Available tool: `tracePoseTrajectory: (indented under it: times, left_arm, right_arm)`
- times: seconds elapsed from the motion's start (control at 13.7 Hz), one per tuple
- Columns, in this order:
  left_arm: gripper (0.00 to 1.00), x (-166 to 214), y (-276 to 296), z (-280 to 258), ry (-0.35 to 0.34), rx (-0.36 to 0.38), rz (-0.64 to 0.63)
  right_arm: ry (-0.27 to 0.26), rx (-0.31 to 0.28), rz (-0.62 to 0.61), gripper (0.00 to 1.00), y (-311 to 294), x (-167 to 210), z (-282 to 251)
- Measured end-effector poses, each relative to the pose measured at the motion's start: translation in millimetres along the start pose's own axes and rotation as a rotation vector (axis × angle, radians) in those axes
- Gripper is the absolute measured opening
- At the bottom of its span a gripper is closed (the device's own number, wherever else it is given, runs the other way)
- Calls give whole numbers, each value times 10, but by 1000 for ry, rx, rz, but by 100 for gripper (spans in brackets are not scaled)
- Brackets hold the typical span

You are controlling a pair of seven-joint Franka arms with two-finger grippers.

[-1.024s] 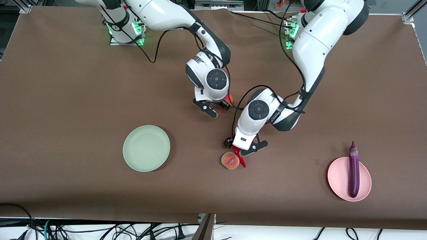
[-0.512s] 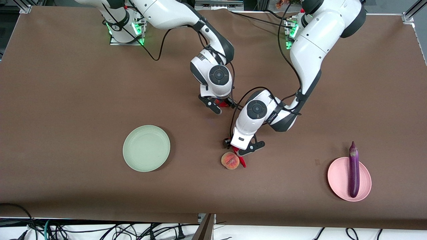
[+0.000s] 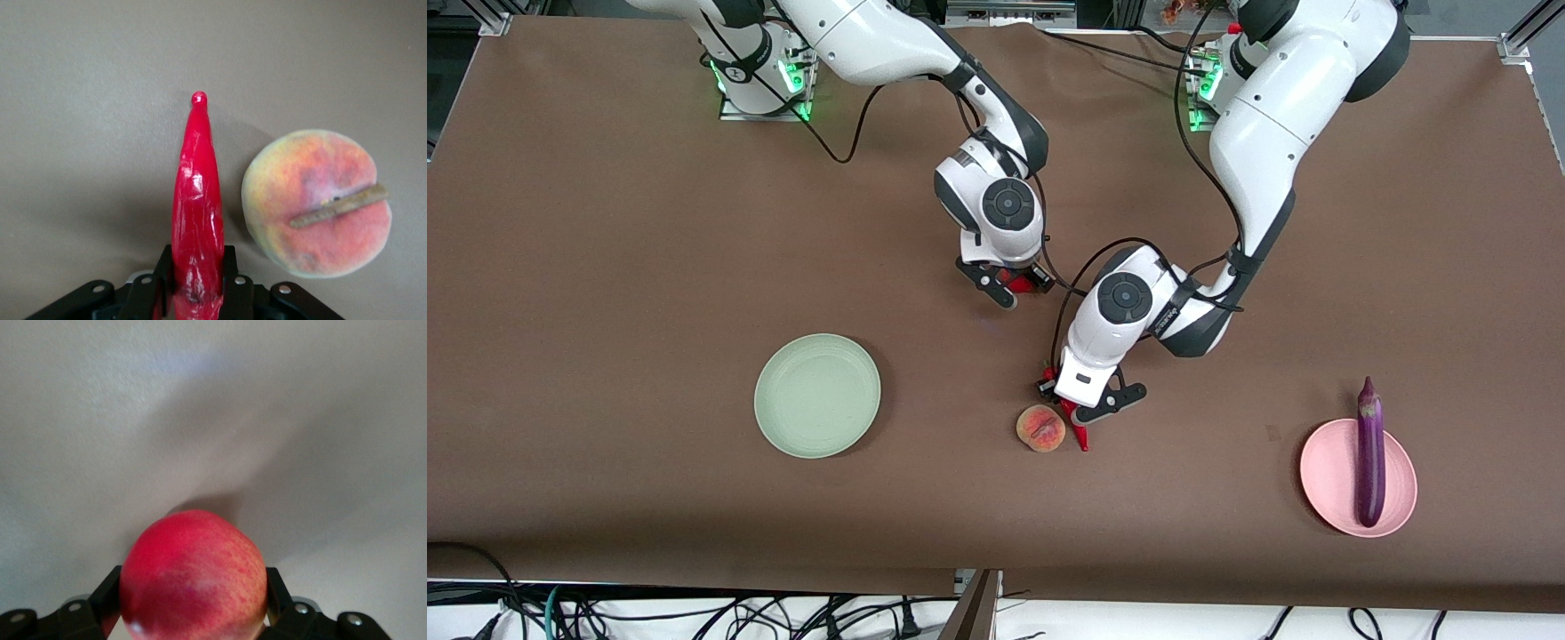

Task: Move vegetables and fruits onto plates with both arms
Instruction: 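Grasp the red chili with the left gripper while the right gripper holds the apple, then place the apple on the green plate while the left gripper places the chili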

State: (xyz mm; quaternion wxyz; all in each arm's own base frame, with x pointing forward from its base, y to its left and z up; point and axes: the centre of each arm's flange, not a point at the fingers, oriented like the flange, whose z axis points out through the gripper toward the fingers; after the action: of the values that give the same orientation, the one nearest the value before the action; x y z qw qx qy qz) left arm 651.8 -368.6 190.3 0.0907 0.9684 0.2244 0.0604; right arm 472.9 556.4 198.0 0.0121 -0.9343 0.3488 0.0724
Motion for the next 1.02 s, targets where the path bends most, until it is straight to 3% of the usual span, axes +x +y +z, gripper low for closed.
tracePoseTrajectory:
  times: [0.22, 0.59, 0.8, 1.02]
  left_arm:
    - [31, 443, -197, -191, 36, -16, -8]
    - [31, 1430, -984, -789, 59, 78, 186]
    - [31, 1933, -1531, -1033, 74, 126, 328]
    - [31, 2464, -2410, -1050, 45, 163, 428]
  right_arm:
    - [23, -37, -44, 87, 31, 461, -397]
    - [9, -149, -291, 86, 681, 2327, -1539]
    - [53, -203, -392, 86, 1016, 3040, -1595]
    - [106, -173, -430, 86, 1180, 3648, -1240]
